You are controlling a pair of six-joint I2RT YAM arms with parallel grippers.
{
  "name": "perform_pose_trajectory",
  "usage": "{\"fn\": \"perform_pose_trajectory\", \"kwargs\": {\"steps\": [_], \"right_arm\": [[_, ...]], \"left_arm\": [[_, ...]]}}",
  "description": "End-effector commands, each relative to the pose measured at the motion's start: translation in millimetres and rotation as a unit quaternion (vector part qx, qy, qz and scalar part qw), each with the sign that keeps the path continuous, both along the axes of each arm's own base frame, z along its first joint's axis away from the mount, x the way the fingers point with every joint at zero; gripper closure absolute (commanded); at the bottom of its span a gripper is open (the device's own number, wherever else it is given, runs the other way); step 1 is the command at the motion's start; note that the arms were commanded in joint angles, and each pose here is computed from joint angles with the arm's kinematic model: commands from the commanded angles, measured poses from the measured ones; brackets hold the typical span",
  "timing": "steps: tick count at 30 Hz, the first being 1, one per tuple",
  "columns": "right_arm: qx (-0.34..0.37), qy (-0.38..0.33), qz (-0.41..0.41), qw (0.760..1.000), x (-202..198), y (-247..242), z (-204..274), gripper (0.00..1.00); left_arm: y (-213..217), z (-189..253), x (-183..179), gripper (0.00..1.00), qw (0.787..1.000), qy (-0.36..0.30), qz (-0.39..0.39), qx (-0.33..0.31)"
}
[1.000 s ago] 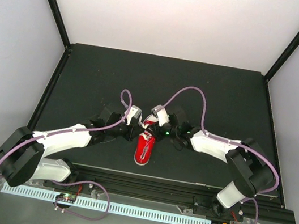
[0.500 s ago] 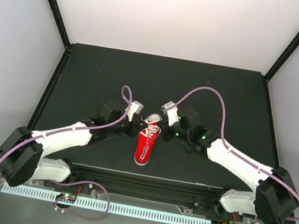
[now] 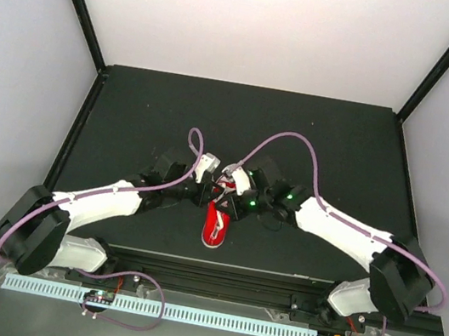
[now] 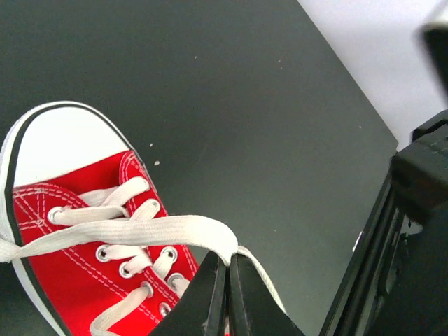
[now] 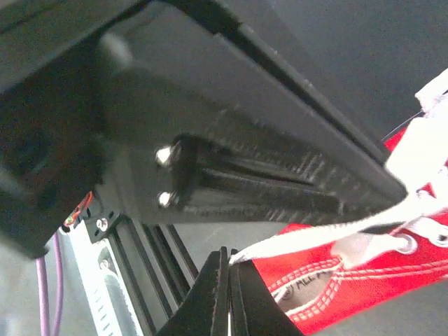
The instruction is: Tie the shoes
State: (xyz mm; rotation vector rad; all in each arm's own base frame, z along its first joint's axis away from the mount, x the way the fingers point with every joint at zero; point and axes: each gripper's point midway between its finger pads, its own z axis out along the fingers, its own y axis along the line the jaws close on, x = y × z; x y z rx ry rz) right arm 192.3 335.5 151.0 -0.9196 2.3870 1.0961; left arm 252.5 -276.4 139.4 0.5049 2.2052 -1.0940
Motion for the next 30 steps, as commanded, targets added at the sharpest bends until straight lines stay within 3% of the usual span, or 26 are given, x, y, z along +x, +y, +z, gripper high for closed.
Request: {"fn": "perform_pose_trajectory", "kwargs": {"steps": [1,2,6,10,13,16,21,30], "right_arm": [[0.059,0.05,0.005,0.997,-9,31,15,0.98],[0.067,0.041,-0.006,0.997,-3,34,16,0.96],[0.027,0.004,-0.054,0.998,17,24,3,0.68],[-0.016,-0.039,-0.069,0.997,19,2,-1,0.46],[-0.042,-0.081,-0.091,0.992,23,-22,0,0.33],[-0.024,-0.107,-0.09,0.99,22,-31,7,0.22],[0.015,-0.124,-0.046,0.991,18,-15,-1,0.17],[-0.029,-0.159,-0.036,0.986,45,0,-37,0.13]], "left_arm": [[5,0,10,0.98,1.0,-0.01,0.017,0.015],[6,-1,10,0.98,1.0,-0.01,0.018,0.017],[7,4,8,0.99,1.0,-0.016,0.018,0.013],[9,5,8,0.99,0.999,-0.019,0.02,0.016],[9,4,8,0.98,0.999,-0.019,0.02,0.018],[9,4,7,0.99,1.0,-0.017,0.019,0.015],[7,4,7,0.98,1.0,-0.016,0.016,0.013],[7,4,7,0.98,1.0,-0.015,0.016,0.014]]}}
